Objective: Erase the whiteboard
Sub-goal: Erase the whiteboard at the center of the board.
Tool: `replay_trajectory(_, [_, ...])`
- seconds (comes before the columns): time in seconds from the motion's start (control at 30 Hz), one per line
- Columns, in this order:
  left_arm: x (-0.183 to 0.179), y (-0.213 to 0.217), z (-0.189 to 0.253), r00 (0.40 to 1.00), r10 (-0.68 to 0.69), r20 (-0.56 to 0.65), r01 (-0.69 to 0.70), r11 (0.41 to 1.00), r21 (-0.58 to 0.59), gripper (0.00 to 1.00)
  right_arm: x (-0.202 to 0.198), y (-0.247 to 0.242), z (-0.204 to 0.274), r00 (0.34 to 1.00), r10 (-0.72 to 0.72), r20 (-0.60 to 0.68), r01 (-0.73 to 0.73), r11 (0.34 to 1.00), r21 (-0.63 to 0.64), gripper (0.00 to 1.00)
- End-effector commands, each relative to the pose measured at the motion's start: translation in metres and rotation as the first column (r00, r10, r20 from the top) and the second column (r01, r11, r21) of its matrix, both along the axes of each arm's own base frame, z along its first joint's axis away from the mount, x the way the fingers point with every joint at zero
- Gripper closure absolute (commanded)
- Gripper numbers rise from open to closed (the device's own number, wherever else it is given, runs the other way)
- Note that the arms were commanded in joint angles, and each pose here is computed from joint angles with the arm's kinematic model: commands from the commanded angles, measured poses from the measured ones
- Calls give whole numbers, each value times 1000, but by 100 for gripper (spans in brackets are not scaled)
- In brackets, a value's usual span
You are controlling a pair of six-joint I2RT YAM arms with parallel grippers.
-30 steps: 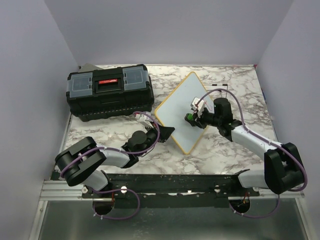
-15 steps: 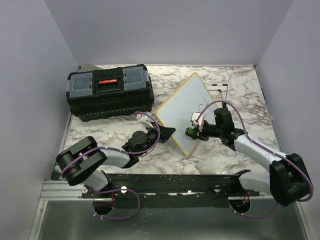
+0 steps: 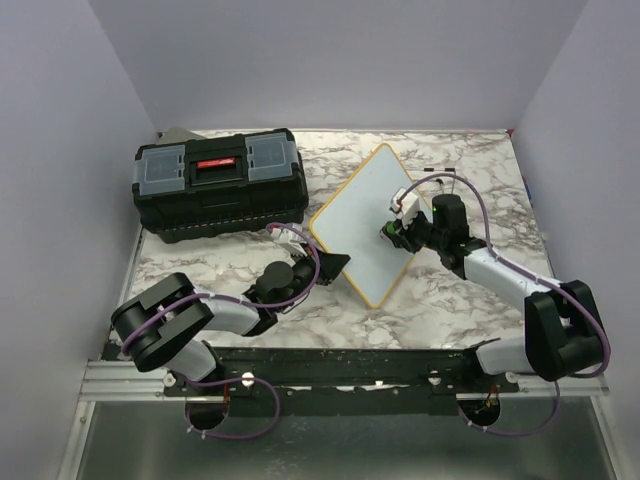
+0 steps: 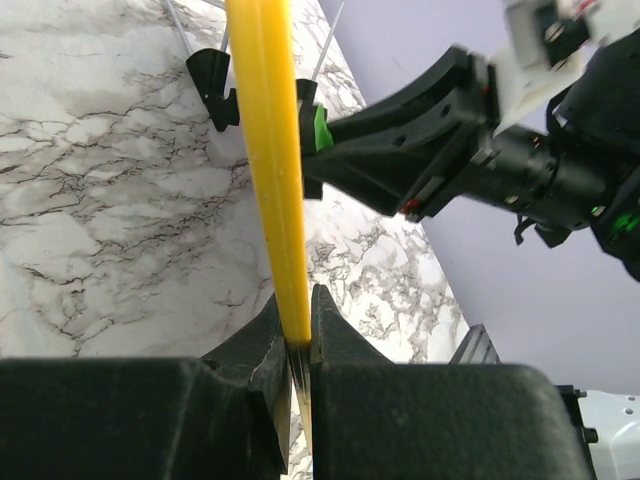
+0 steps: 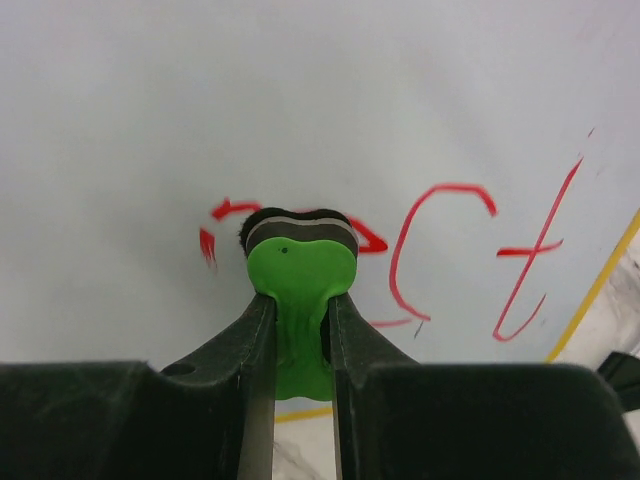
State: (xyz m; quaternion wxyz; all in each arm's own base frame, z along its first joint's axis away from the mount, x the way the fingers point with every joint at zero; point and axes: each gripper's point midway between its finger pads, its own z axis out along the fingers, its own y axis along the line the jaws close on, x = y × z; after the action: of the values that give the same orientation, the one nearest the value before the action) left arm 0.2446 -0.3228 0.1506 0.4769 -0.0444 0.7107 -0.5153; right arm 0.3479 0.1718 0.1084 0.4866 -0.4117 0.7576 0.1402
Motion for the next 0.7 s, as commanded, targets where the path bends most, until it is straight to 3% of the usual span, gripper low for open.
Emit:
replay_trajectory(0.0, [-26,-22,62,981,-140,135,162,972,-169,100,-40,-19,-44,993,95,-75,-103,987,-121,99])
replay_trajectory(0.13, [-25,-25,64,980,-145,135,168,970,-176,100,-82,9,-38,952,293,-88,-296,955,-22,99])
replay_trajectory(0.23, [-25,-25,62,981,-145,130,167,971,-173,100,-80,30,-16,947,319,-34,-317,948,39,99])
replay_trajectory(0.33, [-25,-25,62,981,-147,126,167,971,-173,100,-54,39,8,972,234,-17,-231,967,112,99])
replay_trajectory(0.47, [-26,-25,63,981,-151,123,171,970,-173,100,-6,28,15,999,19,-33,-16,995,99,99])
replay_trajectory(0.67, [-28,-22,64,980,-149,133,170,971,-167,100,-9,-4,-24,993,-6,-117,11,999,39,99])
